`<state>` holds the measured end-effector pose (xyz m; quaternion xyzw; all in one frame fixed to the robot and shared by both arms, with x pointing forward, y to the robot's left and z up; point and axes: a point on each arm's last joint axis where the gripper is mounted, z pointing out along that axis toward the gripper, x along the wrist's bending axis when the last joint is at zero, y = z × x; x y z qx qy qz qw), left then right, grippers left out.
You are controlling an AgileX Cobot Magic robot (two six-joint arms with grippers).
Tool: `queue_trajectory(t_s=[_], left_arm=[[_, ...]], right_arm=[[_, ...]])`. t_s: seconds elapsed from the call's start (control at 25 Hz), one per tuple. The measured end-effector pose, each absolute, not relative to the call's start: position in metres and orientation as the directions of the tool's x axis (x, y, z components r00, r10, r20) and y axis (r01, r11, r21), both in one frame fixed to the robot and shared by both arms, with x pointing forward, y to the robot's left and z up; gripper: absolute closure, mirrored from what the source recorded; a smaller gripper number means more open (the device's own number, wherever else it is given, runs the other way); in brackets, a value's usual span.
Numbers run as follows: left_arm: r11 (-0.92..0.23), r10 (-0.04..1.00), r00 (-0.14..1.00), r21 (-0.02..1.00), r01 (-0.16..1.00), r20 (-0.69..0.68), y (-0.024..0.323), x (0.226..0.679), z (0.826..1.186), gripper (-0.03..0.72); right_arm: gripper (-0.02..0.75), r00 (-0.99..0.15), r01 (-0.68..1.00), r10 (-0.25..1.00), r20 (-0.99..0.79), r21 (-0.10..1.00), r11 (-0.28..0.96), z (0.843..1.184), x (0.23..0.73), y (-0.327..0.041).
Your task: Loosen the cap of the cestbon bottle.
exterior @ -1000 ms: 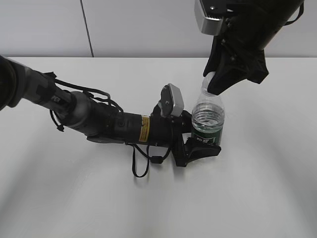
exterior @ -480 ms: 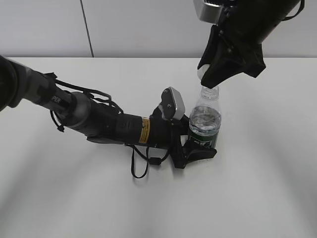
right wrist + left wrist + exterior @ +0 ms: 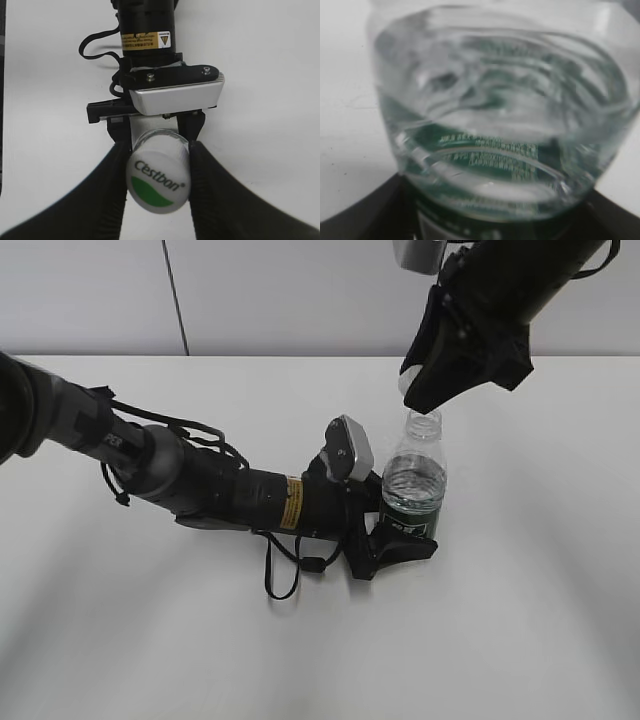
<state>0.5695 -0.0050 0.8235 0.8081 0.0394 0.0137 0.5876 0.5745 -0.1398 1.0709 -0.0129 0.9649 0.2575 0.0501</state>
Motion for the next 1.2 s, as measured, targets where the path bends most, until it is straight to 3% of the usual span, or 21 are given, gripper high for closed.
queue_trajectory(t_s=[0.24, 0.52, 0.96, 1.2], left_arm=[[-0.307, 0.079, 0.997, 0.951, 0.047, -0.024, -0.005, 0.569, 0.823, 0.146], [-0.307, 0.079, 0.997, 0.951, 0.047, -0.024, -0.005, 0.569, 0.823, 0.146], [-0.307, 0.079, 0.997, 0.951, 0.047, -0.024, -0.005, 0.569, 0.823, 0.146], [-0.307, 0.078, 0.997, 0.951, 0.047, -0.024, -0.005, 0.569, 0.823, 0.146]], right_arm=[[0.451, -0.985, 0.1, 0.154, -0.073, 0.484, 0.869, 1.083, 0.57, -0.146], [0.452, -0.891, 0.394, 0.45, -0.061, 0.388, 0.833, 1.088, 0.57, -0.161], [0.452, -0.634, 0.735, 0.774, 0.017, 0.327, 0.595, 1.084, 0.584, -0.217], [0.452, -0.535, 0.828, 0.842, 0.072, 0.243, 0.505, 1.051, 0.577, -0.242]])
